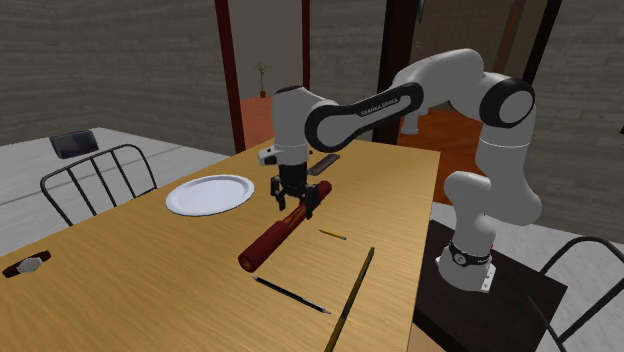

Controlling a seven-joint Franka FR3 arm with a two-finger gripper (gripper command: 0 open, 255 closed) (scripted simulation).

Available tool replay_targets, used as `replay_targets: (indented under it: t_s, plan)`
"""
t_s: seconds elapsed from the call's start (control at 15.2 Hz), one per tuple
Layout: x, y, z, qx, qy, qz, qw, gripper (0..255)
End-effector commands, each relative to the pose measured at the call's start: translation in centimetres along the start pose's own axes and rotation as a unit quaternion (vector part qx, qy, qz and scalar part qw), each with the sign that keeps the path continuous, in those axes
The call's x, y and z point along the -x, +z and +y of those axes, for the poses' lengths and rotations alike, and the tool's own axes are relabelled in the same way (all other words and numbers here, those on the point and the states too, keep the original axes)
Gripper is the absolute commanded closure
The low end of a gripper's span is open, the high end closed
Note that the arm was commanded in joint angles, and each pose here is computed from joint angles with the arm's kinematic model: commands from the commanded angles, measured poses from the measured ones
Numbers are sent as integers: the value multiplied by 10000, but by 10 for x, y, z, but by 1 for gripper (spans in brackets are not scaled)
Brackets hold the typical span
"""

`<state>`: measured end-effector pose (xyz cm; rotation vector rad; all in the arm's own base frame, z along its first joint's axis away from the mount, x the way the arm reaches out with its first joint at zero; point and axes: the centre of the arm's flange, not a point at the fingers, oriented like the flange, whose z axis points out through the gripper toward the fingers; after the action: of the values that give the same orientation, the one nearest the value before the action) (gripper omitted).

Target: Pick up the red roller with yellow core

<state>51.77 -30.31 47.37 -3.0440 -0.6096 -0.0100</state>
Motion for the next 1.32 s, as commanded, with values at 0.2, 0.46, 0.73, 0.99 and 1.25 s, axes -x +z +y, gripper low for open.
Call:
replay_targets:
  t_s: [0.2, 0.46, 0.73, 0.99, 1.25]
  plan:
    - [1, 13, 1, 2, -2, 2, 10000, 255]
    - [1, 13, 0, 2, -2, 2, 10000, 255]
    - [1, 13, 0, 2, -2, 2, 10000, 255]
    - [0, -3, 0, 2, -2, 2, 10000, 255]
    - [0, -24, -1, 2, -2, 2, 10000, 255]
